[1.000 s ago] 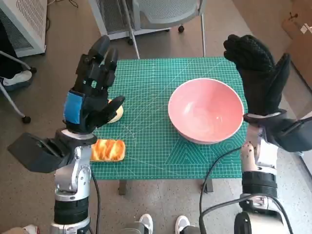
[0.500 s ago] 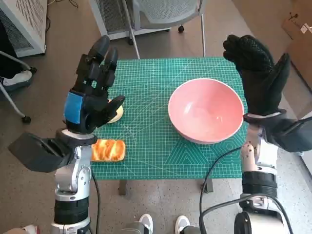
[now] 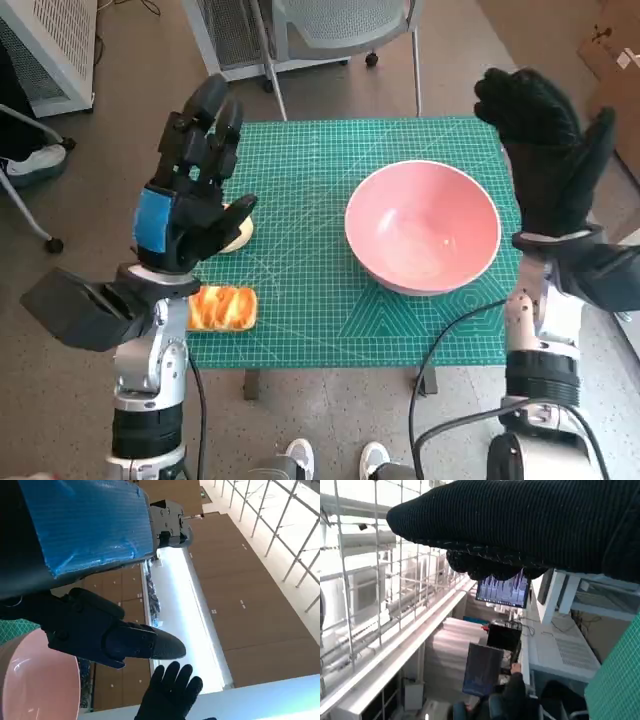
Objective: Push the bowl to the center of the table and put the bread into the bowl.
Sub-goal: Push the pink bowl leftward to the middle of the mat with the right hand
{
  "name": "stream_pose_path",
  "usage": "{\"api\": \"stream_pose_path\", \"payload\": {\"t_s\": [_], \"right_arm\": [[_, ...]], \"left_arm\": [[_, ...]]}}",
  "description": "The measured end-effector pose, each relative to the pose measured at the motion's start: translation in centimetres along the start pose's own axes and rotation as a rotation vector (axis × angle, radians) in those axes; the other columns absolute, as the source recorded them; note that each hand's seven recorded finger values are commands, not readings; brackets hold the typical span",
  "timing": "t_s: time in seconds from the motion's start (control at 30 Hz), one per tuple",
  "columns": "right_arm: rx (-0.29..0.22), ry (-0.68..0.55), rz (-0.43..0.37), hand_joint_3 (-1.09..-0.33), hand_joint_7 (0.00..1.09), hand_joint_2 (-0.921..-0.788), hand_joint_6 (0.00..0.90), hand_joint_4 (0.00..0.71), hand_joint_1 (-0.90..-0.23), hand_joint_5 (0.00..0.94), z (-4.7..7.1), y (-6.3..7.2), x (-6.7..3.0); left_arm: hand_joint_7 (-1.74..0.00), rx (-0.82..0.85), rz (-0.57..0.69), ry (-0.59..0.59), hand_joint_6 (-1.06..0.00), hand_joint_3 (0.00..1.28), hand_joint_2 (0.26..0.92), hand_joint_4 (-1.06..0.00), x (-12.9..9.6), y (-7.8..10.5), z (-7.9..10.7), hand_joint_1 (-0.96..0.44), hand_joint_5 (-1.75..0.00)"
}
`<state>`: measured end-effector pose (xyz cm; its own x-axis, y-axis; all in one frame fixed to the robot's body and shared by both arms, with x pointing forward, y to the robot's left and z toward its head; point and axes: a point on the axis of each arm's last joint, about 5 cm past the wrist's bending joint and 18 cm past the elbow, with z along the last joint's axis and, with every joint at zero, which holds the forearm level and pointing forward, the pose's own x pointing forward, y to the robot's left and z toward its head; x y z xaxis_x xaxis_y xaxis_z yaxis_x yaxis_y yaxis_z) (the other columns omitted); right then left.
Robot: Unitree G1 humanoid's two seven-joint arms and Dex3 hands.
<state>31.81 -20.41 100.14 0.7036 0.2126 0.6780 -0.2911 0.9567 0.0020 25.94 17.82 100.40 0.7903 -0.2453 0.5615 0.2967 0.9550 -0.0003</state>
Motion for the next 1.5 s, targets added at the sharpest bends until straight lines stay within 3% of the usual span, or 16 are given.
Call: {"api": "stream_pose_path", "payload": {"t_s": [0.2, 0.33, 0.67, 1.13, 1.3, 1.5], "right_arm": [[-0.017, 0.051, -0.050, -0.617, 0.00, -0.921, 0.397, 0.366, -0.580, 0.000, -0.6, -1.5, -0.56], [-0.035, 0.105, -0.097, -0.661, 0.00, -0.921, 0.379, 0.343, -0.568, 0.000, -1.1, -2.5, -1.12], [-0.079, 0.273, -0.235, -0.728, 0.00, -0.921, 0.338, 0.312, -0.524, 0.000, -2.6, -3.4, -2.83], [-0.043, 0.549, -0.385, -0.729, 0.03, -0.921, 0.384, 0.323, -0.479, 0.005, -4.9, -2.7, -4.96], [-0.034, 0.628, -0.382, -0.730, 0.02, -0.921, 0.378, 0.323, -0.488, 0.003, -5.7, -1.6, -5.31], [0.022, 0.713, -0.367, -0.758, 0.02, -0.921, 0.379, 0.321, -0.480, 0.003, -6.8, -0.1, -5.68]], "left_arm": [[-0.39, -0.001, 0.000, 0.002, 0.00, 0.18, 0.921, -0.02, 0.0, 0.0, 0.0, -0.59, 0.00], [-0.39, -0.004, 0.001, 0.001, 0.00, 0.18, 0.921, -0.02, 0.0, 0.0, 0.0, -0.59, 0.00], [-0.40, -0.012, 0.004, 0.003, 0.00, 0.18, 0.921, -0.01, 0.0, 0.1, 0.0, -0.60, 0.00], [-0.40, -0.014, 0.008, 0.006, 0.00, 0.17, 0.921, -0.01, 0.0, 0.1, 0.0, -0.59, 0.00], [-0.40, -0.015, 0.009, 0.008, 0.00, 0.17, 0.921, -0.01, 0.0, 0.1, 0.0, -0.59, 0.00], [-0.41, -0.010, 0.008, 0.006, 0.00, 0.17, 0.921, -0.02, 0.0, 0.1, 0.1, -0.58, 0.00]]}}
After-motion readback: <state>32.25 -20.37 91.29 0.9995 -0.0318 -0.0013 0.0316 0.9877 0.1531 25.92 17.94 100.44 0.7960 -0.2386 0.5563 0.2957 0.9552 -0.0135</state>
